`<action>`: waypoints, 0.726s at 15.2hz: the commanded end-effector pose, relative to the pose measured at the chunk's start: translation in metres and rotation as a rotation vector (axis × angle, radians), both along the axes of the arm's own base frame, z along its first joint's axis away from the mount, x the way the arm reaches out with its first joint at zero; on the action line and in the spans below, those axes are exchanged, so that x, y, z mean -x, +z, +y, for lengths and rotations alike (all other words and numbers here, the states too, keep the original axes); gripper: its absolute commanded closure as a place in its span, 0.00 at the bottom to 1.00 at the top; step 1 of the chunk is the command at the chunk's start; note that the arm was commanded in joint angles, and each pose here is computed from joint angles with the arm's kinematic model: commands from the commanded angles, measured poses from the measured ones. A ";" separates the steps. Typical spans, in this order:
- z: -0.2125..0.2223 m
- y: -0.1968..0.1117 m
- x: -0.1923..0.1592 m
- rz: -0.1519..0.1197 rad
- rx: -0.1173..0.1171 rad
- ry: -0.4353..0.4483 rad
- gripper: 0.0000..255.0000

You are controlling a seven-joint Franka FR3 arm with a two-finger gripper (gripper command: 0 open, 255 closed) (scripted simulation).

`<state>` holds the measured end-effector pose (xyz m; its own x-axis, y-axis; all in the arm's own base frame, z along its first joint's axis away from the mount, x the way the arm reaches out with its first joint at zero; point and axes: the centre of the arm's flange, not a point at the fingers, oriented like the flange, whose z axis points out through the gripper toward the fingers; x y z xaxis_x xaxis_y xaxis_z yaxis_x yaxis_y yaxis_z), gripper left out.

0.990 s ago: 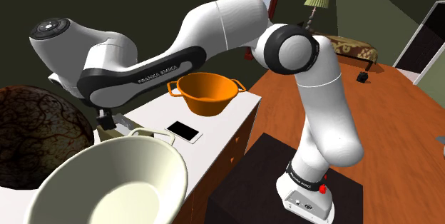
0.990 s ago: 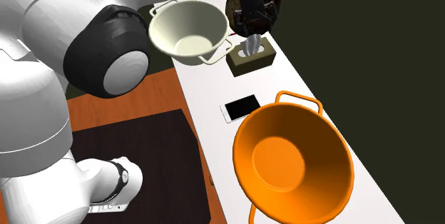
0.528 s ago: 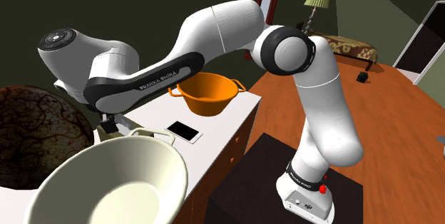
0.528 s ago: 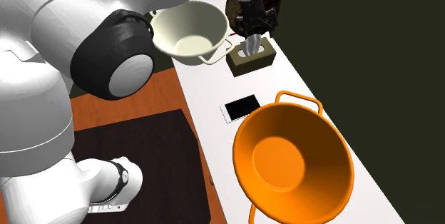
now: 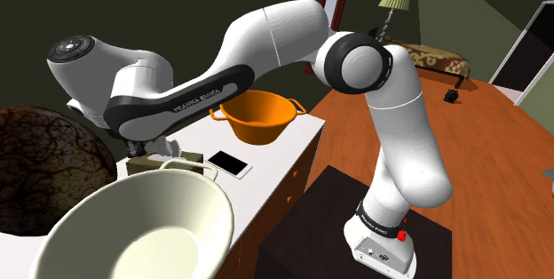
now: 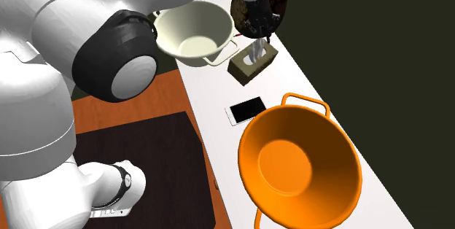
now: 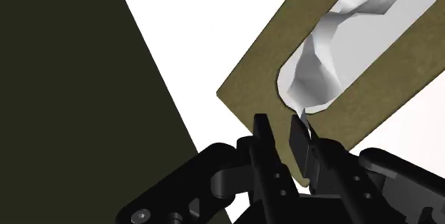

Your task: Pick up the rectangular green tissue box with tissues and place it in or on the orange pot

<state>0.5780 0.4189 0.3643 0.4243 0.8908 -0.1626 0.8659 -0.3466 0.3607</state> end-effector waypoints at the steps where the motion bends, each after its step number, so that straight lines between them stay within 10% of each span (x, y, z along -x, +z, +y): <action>1: 0.000 -0.001 0.000 0.002 0.000 0.000 1.00; 7: 0.000 -0.001 0.000 0.002 0.000 0.000 1.00; 8: 0.000 -0.001 0.000 0.002 0.000 0.000 0.00; 11: 0.018 0.008 0.027 0.020 0.183 -0.058 0.00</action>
<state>0.5608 0.4310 0.3693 0.4528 0.8487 -0.2733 0.8583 -0.3320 0.3912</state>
